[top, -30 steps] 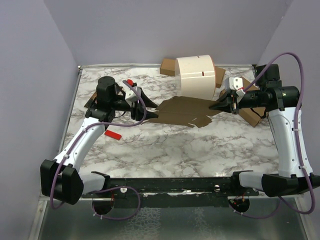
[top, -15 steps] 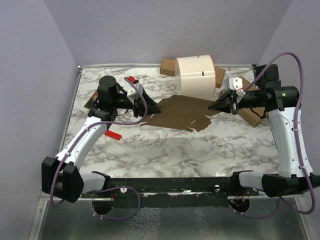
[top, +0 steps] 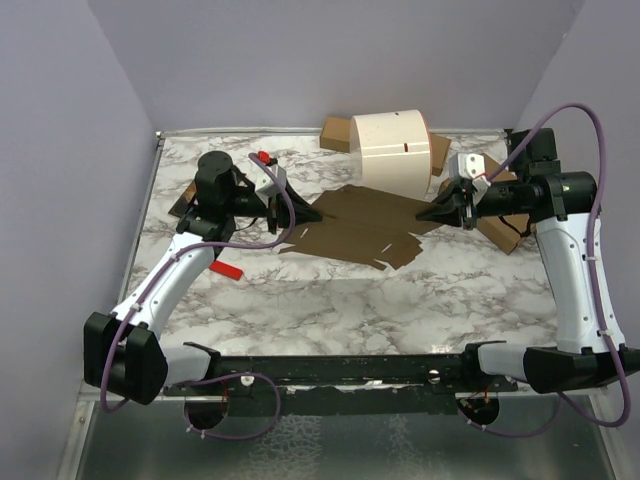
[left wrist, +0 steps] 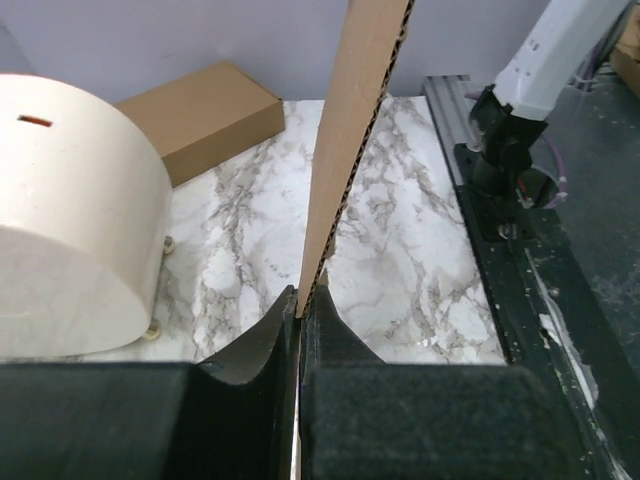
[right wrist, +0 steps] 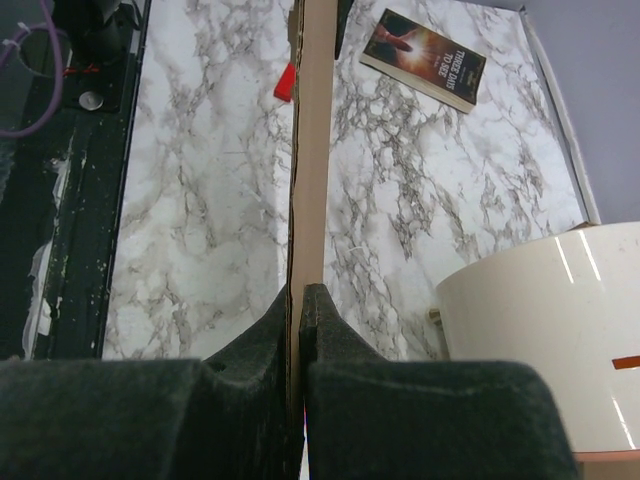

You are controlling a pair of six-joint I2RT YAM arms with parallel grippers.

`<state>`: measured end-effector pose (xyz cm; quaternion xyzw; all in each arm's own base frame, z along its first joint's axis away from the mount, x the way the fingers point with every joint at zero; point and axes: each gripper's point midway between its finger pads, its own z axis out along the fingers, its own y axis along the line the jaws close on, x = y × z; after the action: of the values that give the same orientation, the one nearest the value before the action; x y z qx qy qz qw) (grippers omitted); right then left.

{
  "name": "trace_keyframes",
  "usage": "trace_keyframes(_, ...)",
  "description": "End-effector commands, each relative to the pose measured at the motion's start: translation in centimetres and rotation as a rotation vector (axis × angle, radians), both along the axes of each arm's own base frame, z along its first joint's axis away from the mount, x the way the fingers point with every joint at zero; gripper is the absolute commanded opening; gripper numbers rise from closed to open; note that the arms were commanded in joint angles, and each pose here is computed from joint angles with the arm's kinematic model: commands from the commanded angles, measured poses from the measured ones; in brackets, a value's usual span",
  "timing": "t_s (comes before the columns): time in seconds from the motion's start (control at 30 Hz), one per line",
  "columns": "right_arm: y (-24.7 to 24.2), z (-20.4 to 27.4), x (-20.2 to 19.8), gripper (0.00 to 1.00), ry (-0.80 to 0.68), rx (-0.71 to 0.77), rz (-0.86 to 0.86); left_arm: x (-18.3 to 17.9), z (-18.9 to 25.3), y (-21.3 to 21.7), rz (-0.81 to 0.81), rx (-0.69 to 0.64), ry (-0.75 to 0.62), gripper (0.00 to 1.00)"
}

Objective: Fold the paper box

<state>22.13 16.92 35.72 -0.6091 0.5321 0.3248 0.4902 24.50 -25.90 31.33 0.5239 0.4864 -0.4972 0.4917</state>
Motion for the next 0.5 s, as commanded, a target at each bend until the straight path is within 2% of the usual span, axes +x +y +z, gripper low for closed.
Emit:
trace_keyframes(0.0, 0.8, 0.5, 0.1, 0.01, 0.070, 0.056, 0.015, 1.4, 0.8, 0.4, 0.124, -0.001, -0.050, 0.08)
trace_keyframes(0.03, 0.7, 0.4, 0.5, 0.01, 0.079, 0.046, -0.006, 2.2, 1.2, 0.9, 0.186, -0.003, -0.047, 0.20)
trace_keyframes(0.1, 0.5, 0.3, 1.3, 0.01, 0.092, 0.030, -0.039, 3.9, 2.3, 2.8, 0.327, -0.023, -0.024, 0.35)
trace_keyframes(0.3, 0.2, 1.2, 2.8, 0.01, 0.105, 0.018, -0.110, 6.1, 5.5, 11.5, 0.755, -0.205, -0.004, 0.58)
trace_keyframes(0.37, 0.2, 2.2, 3.4, 0.01, 0.103, 0.024, -0.131, 6.7, 5.2, 14.2, 0.873, -0.253, 0.045, 0.62)
trace_keyframes(0.47, 0.2, 4.5, 4.4, 0.01, 0.086, 0.039, -0.164, 7.7, 3.6, 18.0, 0.999, -0.355, 0.190, 0.64)
